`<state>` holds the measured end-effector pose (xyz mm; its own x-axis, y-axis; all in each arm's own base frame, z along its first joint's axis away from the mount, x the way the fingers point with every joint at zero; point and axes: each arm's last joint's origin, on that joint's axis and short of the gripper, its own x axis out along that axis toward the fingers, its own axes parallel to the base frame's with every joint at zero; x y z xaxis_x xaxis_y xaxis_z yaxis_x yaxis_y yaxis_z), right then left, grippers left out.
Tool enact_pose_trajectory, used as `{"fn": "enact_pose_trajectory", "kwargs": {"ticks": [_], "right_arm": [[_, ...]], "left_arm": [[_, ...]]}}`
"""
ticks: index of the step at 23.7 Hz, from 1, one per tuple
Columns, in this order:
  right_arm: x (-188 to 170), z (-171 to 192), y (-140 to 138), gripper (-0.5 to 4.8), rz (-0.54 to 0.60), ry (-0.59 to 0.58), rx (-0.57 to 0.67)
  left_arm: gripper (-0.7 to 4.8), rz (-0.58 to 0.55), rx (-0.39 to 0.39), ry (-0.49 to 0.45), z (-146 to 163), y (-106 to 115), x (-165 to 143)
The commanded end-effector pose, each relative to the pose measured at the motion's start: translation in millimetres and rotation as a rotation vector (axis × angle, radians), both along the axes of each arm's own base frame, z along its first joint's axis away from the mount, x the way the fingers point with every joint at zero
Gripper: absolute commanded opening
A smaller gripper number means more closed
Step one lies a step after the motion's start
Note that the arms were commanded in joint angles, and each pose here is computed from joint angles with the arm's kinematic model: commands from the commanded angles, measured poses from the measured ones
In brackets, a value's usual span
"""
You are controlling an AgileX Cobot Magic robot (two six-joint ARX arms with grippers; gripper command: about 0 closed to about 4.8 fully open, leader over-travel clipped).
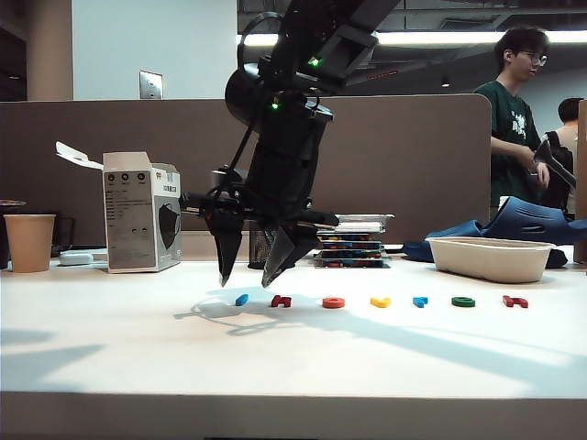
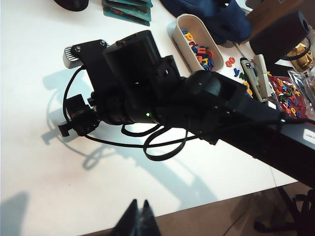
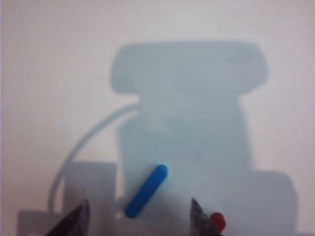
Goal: Select the appropriate letters from the row of letter magnets placed on the table to arrange into the word "love".
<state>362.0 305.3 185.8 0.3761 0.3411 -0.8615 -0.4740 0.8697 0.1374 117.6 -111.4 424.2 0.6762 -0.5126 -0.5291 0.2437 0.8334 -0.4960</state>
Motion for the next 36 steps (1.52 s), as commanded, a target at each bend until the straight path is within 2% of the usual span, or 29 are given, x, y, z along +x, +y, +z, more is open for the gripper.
{"fn": "enact_pose_trajectory", "kwargs": {"ticks": [1,7,19,20,21,24,27,30,34,36], "right_arm": [[0.8,3.2,2.5,2.56,0.001,-0.019,0.015],[3.1,0.5,4.9,2.52,0.002,-0.036,0.029],[-1.8,-21.0,10.2,2.5,0.018,0.028,-0.022],[-2.7,-21.4,10.7,2.38,0.02,0.032,-0.026],[-4.4,-21.5,12.3,2.03,0.025,0.033,-0.027],[-6.6,-21.5,14.6,1.93,0.03,0.033,-0.03],[-6.6,-21.9,14.4,1.49,0.03,0.034,-0.031],[-4.8,-22.0,12.0,1.38,0.015,0.025,-0.047],[-4.5,-22.4,10.6,0.61,0.002,0.018,-0.068],[-4.6,-22.5,10.5,0.39,0.003,0.019,-0.069]], "left_arm": [[-0.05,0.003,-0.006,-0.016,2.2,0.6,-0.3],[-0.05,0.003,-0.006,-0.016,2.2,0.6,-0.3],[-0.05,0.003,-0.006,-0.016,2.2,0.6,-0.3],[-0.05,0.003,-0.006,-0.016,2.2,0.6,-0.3],[-0.05,0.003,-0.006,-0.016,2.2,0.6,-0.3],[-0.05,0.003,-0.006,-0.016,2.2,0.6,-0.3],[-0.05,0.003,-0.006,-0.016,2.2,0.6,-0.3],[-0.05,0.003,-0.006,-0.016,2.2,0.6,-0.3],[-0.05,0.003,-0.006,-0.016,2.2,0.6,-0.3],[-0.05,0.003,-0.006,-0.016,2.2,0.6,-0.3]]}}
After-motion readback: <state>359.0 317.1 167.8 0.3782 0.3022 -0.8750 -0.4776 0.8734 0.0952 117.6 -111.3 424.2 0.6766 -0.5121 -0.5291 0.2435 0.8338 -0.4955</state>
